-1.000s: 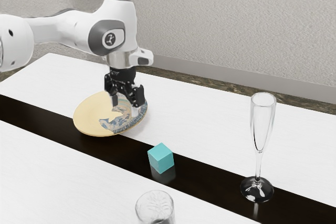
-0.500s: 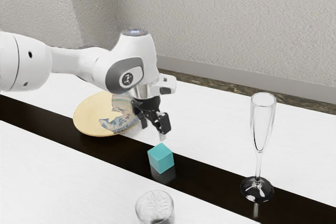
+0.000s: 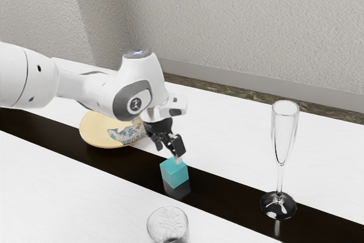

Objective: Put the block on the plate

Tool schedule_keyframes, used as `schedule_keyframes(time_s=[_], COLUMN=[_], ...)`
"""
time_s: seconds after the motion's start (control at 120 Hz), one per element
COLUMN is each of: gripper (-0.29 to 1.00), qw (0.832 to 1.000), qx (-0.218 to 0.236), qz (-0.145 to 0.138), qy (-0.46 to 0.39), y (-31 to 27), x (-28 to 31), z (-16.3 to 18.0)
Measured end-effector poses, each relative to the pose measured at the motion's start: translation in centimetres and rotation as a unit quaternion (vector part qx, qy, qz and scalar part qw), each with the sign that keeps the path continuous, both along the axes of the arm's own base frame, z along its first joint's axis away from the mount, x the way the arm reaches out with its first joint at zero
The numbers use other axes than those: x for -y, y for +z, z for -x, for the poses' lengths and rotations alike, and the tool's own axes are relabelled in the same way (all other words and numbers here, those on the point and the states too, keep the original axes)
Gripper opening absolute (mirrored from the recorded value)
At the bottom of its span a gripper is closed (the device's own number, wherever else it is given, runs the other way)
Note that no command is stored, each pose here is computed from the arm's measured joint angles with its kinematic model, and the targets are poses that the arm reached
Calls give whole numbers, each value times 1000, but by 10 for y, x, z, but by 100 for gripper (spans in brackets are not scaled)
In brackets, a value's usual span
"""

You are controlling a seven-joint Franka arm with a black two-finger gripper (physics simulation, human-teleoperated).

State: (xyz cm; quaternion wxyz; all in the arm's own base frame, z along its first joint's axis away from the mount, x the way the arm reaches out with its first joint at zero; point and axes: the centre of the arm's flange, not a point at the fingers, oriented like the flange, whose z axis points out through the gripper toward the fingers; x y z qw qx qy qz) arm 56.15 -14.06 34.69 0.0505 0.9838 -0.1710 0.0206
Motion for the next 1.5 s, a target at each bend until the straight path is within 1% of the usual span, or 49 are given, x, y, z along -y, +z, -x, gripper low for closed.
schedule_keyframes(time_s=[0.2,0.25,0.342,0.4,0.817,0.95,1.333,1.417,1.5], gripper=[70,70,70,70,70,70,70,68,63], qw=[999,1000,1000,1000,999,999,998,998,998], qx=[3,0,0,-1,-19,-21,-32,-33,-33], qz=[15,15,13,12,17,20,31,34,38], qy=[-30,-28,-7,-7,-33,-41,-39,-39,-38], y=[-5,-9,-12,-14,-52,-66,-95,-98,-98], x=[22,15,-17,-24,-22,-16,-25,-26,-26], z=[6,8,1,0,2,-4,-18,-20,-20])
